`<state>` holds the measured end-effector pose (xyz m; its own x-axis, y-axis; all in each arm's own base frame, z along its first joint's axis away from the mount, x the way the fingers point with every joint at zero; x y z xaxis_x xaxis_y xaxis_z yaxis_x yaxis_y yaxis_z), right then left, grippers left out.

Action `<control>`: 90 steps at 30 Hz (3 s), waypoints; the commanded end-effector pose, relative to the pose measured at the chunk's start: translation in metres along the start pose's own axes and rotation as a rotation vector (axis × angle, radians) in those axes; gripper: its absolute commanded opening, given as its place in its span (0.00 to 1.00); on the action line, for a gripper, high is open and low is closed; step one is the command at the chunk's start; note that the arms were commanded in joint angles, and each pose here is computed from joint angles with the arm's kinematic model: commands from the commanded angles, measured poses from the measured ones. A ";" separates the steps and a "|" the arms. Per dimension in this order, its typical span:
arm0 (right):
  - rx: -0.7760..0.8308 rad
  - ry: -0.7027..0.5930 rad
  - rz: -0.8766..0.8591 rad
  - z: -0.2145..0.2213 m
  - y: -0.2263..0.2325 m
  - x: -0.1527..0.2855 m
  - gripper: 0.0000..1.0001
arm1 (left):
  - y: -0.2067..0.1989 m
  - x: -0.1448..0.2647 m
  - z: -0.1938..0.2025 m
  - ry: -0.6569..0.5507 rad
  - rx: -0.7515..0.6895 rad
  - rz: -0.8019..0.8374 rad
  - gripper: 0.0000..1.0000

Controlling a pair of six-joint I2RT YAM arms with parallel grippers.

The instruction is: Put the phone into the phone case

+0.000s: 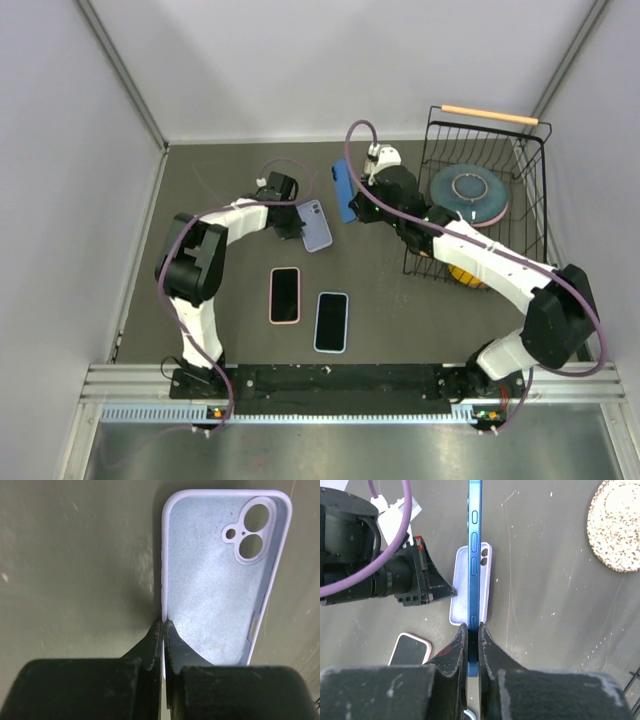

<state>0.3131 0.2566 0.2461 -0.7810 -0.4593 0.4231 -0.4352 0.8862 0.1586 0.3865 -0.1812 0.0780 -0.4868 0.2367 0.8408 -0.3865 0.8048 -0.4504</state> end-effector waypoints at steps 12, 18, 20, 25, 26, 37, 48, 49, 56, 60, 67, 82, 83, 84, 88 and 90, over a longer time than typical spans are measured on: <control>-0.006 0.012 -0.034 0.025 -0.009 0.043 0.00 | -0.011 0.041 0.074 0.118 0.085 0.074 0.47; 0.011 0.089 -0.015 0.046 0.000 0.033 0.00 | -0.021 0.084 0.056 0.037 0.077 0.145 0.86; 0.040 0.126 0.003 0.051 0.009 0.026 0.00 | -0.016 0.098 0.051 0.027 0.065 0.152 0.91; 0.110 0.190 0.077 0.051 0.025 0.008 0.00 | 0.022 0.118 0.030 0.002 0.102 0.126 0.99; 0.136 0.214 0.082 0.056 0.031 0.007 0.00 | 0.029 0.120 0.026 0.009 0.121 0.138 0.99; 0.339 0.319 0.263 0.069 0.061 -0.041 0.00 | 0.108 0.137 0.019 0.037 0.220 0.195 0.99; 0.385 0.380 0.345 0.075 0.070 -0.064 0.00 | 0.131 0.126 0.017 0.058 0.228 0.171 0.98; 0.391 0.389 0.351 0.076 0.070 -0.064 0.00 | 0.129 0.127 0.016 0.057 0.226 0.183 0.98; 0.392 0.416 0.370 0.082 0.073 -0.069 0.00 | 0.128 0.131 0.014 0.041 0.225 0.187 0.97; 0.402 0.427 0.371 0.085 0.078 -0.070 0.00 | 0.128 0.133 0.013 0.027 0.222 0.184 0.97; 0.442 0.463 0.408 0.098 0.077 -0.075 0.00 | 0.127 0.134 0.013 0.026 0.229 0.184 0.98; 0.509 0.434 0.469 0.091 0.081 -0.077 0.00 | 0.128 0.136 0.012 0.009 0.241 0.176 0.98; 0.506 0.431 0.466 0.090 0.082 -0.077 0.00 | 0.128 0.136 0.013 0.013 0.239 0.176 0.98; 0.509 0.430 0.466 0.090 0.083 -0.078 0.00 | 0.129 0.136 0.014 0.014 0.238 0.175 0.98; 0.526 0.433 0.475 0.091 0.081 -0.080 0.00 | 0.129 0.136 0.013 0.013 0.235 0.174 0.98; 0.540 0.430 0.487 0.092 0.080 -0.080 0.00 | 0.129 0.136 0.012 0.009 0.237 0.172 0.98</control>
<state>0.2921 0.3519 0.1248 -0.6891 0.1201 0.7146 -0.3796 0.7802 -0.4972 0.2597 -0.0556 0.1264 -0.5242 0.3824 0.7609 -0.4859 0.5995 -0.6360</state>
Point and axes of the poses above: each gripper's point midway between its finger pads, its own x axis back along the fingers, its own y axis along the line the jaws close on, z = x × y, the point moved 6 cm from there along x, back along the fingers, and after that the axes turned 9 degrees about x, right-handed, at the moved point
